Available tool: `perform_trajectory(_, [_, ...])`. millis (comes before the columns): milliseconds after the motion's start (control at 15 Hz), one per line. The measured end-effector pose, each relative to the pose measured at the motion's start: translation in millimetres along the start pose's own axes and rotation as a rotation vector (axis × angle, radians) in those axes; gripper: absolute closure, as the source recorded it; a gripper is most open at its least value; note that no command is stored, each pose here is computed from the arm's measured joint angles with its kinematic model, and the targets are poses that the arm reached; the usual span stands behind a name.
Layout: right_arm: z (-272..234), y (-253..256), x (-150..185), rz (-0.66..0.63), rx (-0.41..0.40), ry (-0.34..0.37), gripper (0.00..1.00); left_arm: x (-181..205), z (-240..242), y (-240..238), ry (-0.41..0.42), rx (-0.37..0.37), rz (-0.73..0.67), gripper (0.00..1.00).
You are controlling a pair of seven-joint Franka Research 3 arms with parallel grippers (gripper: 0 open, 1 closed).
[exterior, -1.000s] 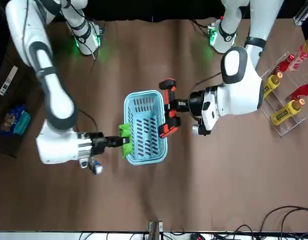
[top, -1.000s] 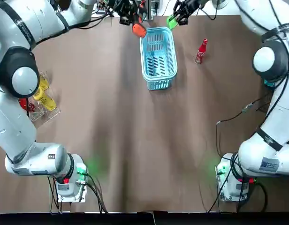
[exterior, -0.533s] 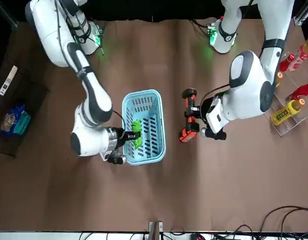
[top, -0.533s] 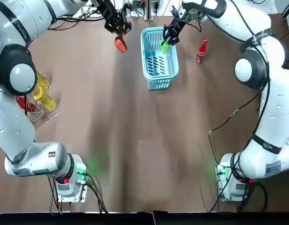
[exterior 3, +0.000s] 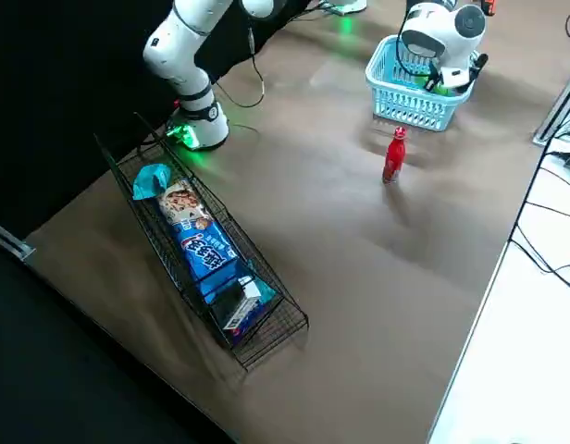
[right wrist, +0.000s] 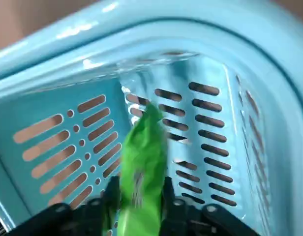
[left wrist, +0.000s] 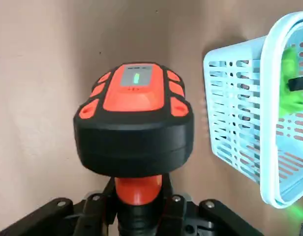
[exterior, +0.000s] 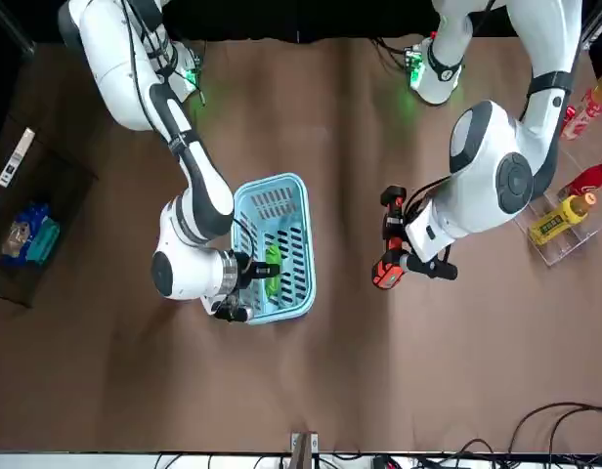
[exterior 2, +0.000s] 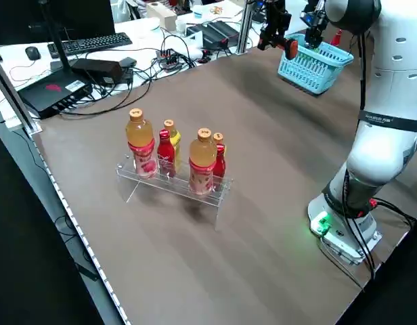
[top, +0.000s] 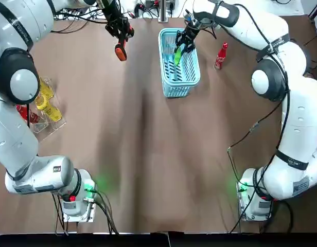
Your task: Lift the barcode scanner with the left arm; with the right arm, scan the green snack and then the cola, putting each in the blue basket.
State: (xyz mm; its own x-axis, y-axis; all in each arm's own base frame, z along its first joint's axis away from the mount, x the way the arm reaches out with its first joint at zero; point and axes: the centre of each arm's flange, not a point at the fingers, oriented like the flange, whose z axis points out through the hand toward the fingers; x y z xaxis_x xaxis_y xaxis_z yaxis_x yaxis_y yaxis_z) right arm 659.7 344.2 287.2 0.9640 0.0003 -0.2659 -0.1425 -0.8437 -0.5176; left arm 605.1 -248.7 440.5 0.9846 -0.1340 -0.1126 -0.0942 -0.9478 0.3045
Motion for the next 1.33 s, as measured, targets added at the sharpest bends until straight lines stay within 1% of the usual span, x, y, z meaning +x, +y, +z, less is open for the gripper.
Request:
perform_trajectory(67, [-2,-3,0,-0.001,0.004,0.003,0.51,-1,0,-1,-0.007,0.003,0.000,0.63])
perform_trajectory(133, [-5,-8,-1,0.004,0.009,0.008,0.48,-1,1,-2,-0.014,0.009,0.000,0.63])
perform_trajectory(200, [-10,-14,-3,0.007,0.014,0.015,0.47,-2,1,-4,-0.018,0.020,0.001,0.63])
perform_trajectory(467, [-38,-33,-6,0.032,0.031,0.048,0.44,0,-1,-15,-0.016,0.064,0.003,0.63])
perform_trajectory(600, [-60,-22,-1,0.069,0.028,0.060,0.45,0,-1,-17,-0.014,0.082,0.008,0.63])
perform_trajectory(733, [-101,7,7,0.105,0.012,0.054,0.45,-1,-1,-16,-0.019,0.087,0.012,0.63])
perform_trajectory(800, [-126,24,10,0.120,-0.005,0.053,0.45,-2,-3,-14,-0.022,0.087,0.015,0.63])
perform_trajectory(867, [-153,40,11,0.132,-0.028,0.067,0.44,-2,-7,-13,-0.023,0.088,0.017,0.63])
perform_trajectory(933, [-176,53,12,0.139,-0.052,0.092,0.43,-2,-11,-11,-0.023,0.088,0.018,0.63])
perform_trajectory(1000, [-198,65,11,0.150,-0.081,0.121,0.38,-2,-15,-11,-0.020,0.089,0.019,0.63])
perform_trajectory(1067, [-215,76,11,0.181,-0.106,0.147,0.37,-2,-17,-10,-0.019,0.090,0.020,0.63])
perform_trajectory(1133, [-228,90,13,0.240,-0.130,0.172,0.36,-2,-18,-10,-0.018,0.090,0.020,0.63])
perform_trajectory(1200, [-236,105,15,0.301,-0.170,0.193,0.36,-2,-17,-10,-0.019,0.090,0.020,0.63])
perform_trajectory(1333, [-240,131,17,0.396,-0.292,0.215,0.37,-2,-17,-9,-0.020,0.091,0.021,0.63])
